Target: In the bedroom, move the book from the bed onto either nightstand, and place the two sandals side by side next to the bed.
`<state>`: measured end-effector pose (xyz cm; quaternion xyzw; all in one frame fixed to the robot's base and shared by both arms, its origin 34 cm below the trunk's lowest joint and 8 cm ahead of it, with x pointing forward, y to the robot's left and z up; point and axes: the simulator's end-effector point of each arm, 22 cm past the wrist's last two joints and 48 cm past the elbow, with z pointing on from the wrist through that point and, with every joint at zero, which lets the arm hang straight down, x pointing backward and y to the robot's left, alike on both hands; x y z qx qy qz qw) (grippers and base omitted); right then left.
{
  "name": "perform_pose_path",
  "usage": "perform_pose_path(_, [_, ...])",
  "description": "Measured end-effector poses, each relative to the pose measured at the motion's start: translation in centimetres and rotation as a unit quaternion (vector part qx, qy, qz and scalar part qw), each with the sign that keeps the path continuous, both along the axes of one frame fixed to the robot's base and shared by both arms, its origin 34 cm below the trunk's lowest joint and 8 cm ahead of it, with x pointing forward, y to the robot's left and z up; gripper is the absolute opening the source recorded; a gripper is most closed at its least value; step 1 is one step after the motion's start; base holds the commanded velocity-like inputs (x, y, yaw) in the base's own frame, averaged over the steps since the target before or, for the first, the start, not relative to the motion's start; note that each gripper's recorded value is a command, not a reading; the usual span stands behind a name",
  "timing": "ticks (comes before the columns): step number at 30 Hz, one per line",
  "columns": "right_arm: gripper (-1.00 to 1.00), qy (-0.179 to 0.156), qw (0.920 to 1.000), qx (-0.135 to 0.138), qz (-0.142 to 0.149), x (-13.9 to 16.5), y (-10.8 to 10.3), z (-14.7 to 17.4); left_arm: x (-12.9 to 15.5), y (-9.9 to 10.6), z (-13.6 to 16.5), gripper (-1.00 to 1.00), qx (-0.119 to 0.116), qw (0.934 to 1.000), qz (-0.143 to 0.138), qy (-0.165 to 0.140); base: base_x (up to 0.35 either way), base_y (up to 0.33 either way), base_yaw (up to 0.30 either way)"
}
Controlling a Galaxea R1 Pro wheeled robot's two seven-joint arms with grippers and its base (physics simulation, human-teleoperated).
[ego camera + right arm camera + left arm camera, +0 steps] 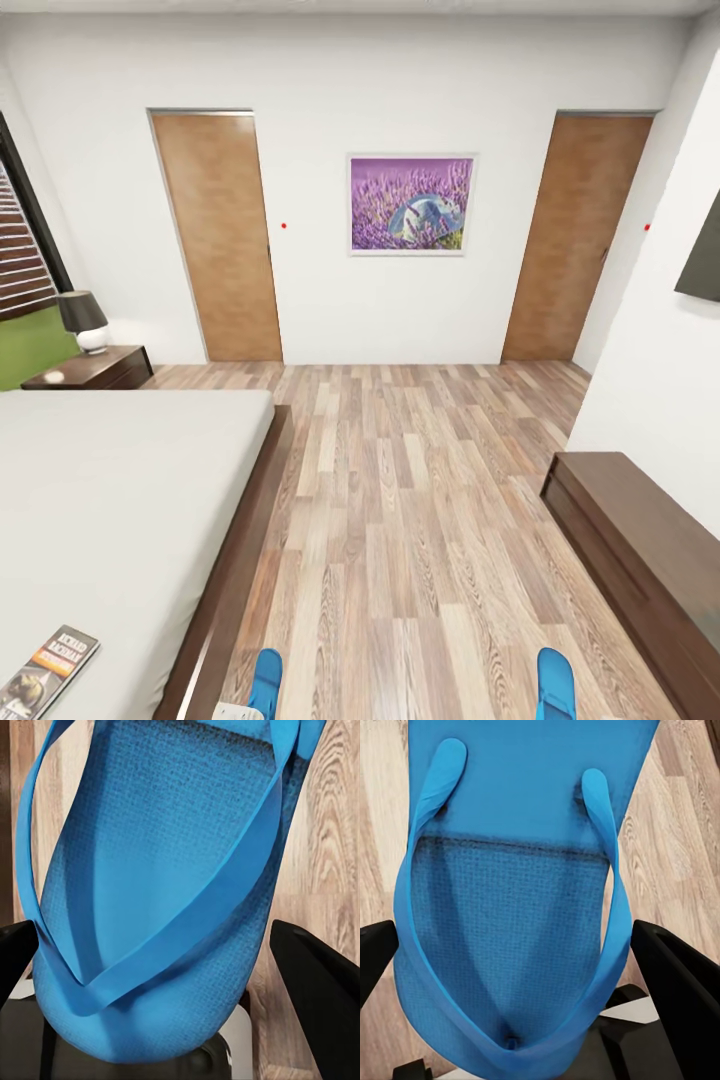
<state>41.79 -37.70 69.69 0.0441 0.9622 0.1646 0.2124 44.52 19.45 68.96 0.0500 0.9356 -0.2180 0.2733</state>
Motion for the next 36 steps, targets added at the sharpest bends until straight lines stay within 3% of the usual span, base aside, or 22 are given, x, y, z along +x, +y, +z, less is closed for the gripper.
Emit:
perform_pose_path(7, [-1.00,0.000,1.0000,0.000,0.000,-0.01,0.00,0.04,-0.02,0.02,0.04,-1.00,0.000,1.0000,0.000,0.000,0.184,0.000,0.000])
perform_pose_path(36, [-1.00,0.002,1.0000,-0.002,0.005,-0.13,0.31,-0.13,-0.06,-0.05,0.04,-1.00,-0.001,1.0000,-0.001,0.000,0.333,0.000,0.000])
